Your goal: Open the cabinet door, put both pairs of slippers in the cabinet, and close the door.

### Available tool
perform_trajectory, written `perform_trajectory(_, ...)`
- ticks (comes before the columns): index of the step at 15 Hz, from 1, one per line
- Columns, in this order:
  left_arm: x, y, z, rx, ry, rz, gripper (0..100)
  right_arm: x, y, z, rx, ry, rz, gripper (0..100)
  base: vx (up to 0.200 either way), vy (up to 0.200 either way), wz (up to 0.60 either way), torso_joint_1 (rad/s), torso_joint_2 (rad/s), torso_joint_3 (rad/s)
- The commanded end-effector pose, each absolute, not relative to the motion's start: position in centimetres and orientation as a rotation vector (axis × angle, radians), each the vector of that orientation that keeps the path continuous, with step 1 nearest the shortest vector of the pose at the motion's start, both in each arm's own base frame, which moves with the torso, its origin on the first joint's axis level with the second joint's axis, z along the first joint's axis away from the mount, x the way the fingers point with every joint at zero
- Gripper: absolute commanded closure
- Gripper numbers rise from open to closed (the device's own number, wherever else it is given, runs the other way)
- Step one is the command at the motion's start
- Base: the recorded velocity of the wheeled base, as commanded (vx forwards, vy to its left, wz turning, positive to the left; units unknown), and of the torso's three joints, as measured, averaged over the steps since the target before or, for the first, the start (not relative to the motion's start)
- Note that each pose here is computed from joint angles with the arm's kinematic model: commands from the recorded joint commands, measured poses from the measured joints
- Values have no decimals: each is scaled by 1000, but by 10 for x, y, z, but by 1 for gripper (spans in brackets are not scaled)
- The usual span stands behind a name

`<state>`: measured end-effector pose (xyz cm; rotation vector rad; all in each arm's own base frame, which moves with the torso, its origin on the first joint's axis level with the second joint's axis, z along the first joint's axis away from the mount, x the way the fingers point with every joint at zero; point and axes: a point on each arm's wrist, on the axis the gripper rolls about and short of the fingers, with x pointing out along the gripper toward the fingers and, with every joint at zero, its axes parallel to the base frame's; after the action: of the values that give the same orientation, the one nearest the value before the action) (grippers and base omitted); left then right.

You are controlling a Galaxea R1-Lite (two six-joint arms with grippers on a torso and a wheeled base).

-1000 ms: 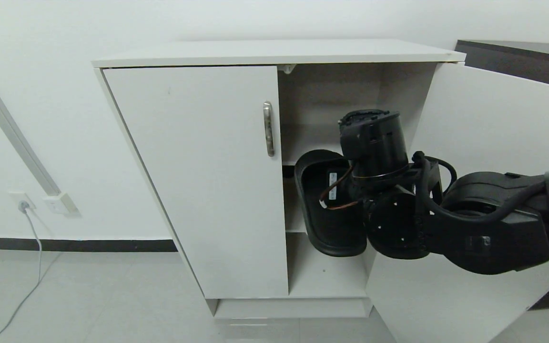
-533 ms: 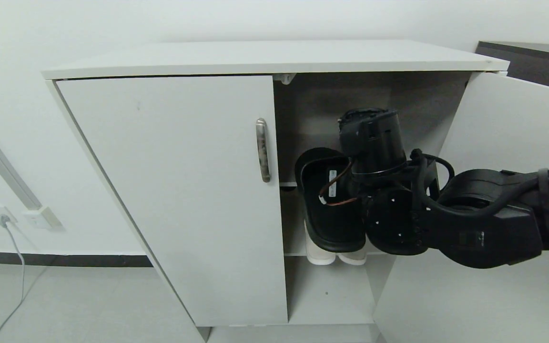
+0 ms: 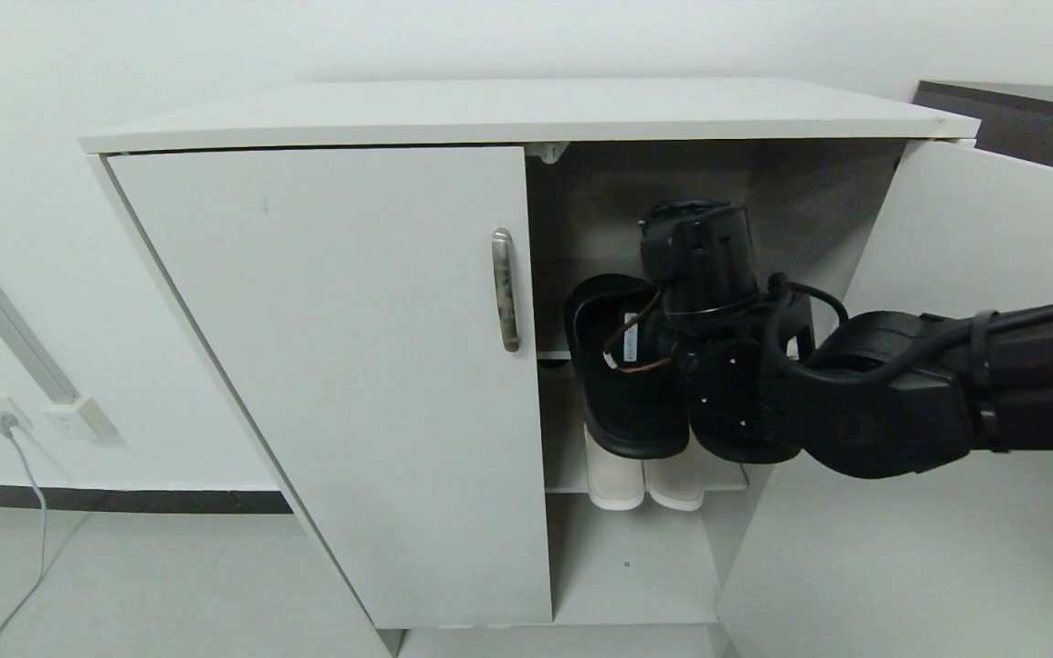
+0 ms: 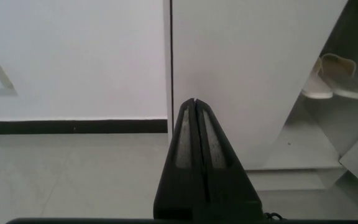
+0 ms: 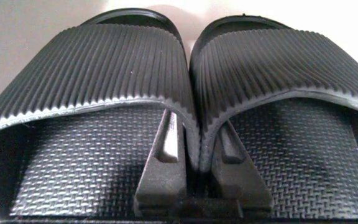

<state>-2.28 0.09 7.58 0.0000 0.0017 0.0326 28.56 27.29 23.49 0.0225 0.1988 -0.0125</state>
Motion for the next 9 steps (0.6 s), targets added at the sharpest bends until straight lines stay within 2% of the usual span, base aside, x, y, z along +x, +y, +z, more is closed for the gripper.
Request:
perform_trajectory(1,-23,1,76,0,2,34,100,312,278,222,22,204,-43,100,0,0,0,0,0,0)
perform_trajectory(9,-23,1,76,-5,1,37,100,357,276,229,16,156,-58,100,0,0,0,0,0,0)
